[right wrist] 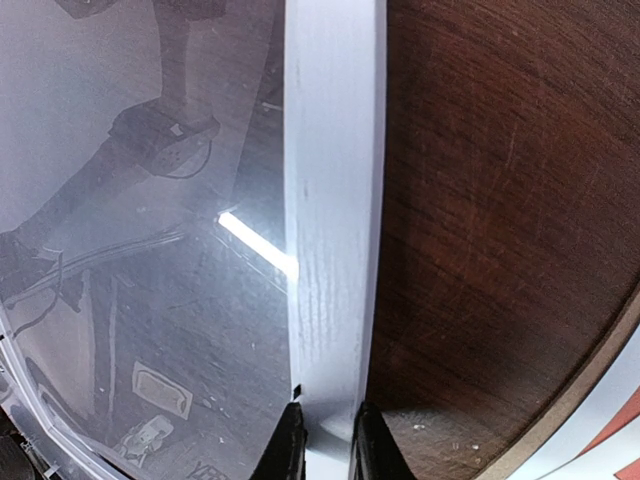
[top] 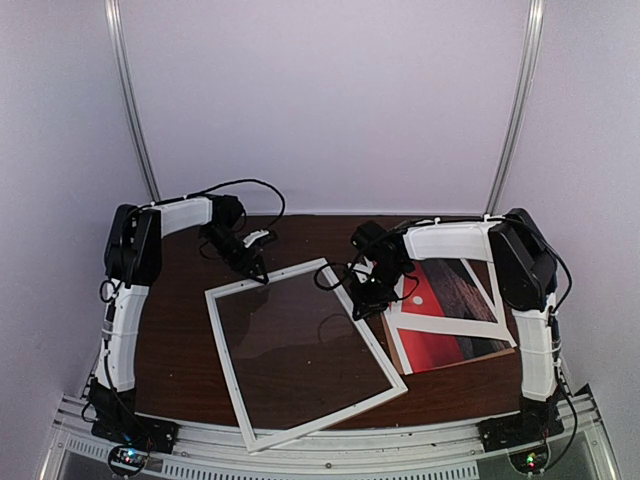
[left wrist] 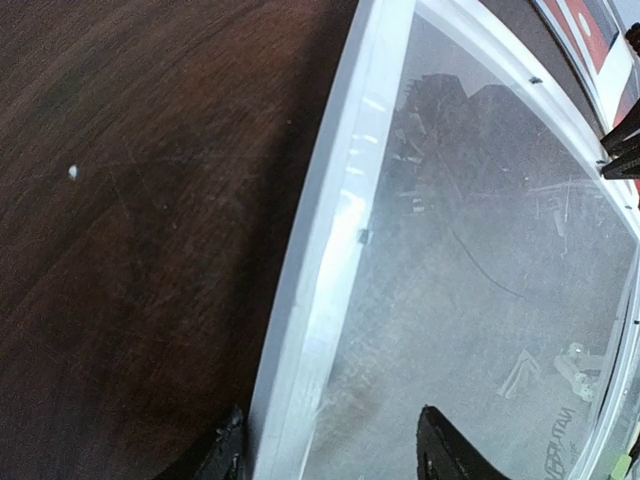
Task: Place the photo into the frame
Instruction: Press the glass panel onto the frame body.
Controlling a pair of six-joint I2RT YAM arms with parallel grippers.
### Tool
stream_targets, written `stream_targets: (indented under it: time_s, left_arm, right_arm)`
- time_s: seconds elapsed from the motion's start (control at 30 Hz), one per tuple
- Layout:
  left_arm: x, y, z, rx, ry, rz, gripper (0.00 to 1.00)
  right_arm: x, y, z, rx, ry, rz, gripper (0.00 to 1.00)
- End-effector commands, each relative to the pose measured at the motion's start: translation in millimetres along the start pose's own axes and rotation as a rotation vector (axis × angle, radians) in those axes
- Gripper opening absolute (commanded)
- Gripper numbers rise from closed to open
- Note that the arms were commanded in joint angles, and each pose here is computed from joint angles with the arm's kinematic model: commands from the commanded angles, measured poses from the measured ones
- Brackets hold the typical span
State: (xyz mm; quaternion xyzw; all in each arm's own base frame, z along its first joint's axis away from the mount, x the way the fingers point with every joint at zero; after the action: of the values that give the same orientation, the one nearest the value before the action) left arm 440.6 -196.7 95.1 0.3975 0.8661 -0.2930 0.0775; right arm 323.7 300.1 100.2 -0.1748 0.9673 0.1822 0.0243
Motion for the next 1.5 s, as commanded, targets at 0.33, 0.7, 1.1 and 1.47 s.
stream_targets:
  time_s: [0.33, 0.7, 1.1, 1.47]
  left_arm:
    - [3, 1, 20, -0.048, 0.098, 0.042, 0.32]
    - [-6, 2, 15, -0.056, 0.077, 0.074, 0.14]
    - [-6, -1, 12, -0.008, 0.069, 0.068, 0.0]
    - [-10, 13, -12, -0.014, -0.004, 0.002, 0.0]
  right_arm:
    - [8, -15, 43, 0.01, 0.04, 0.041, 0.08]
    - [8, -16, 44, 0.011, 0.043, 0.045, 0.08]
    - [10, -17, 47, 0.011, 0.046, 0.049, 0.08]
    - [11, -17, 49, 0.008, 0.048, 0.056, 0.08]
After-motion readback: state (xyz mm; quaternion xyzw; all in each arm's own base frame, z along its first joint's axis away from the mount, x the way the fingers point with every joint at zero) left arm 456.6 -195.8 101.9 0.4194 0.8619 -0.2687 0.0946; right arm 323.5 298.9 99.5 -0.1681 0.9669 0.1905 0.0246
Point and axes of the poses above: each gripper's point midway between its finger pads, its own z axis out along the fingers, its own y axis along the line the jaws close on, x = y × z, the point moved 8 cm from there along -z, back along the fingers, and after that the axes turned 2 degrees about z, right-handed, at the moved point
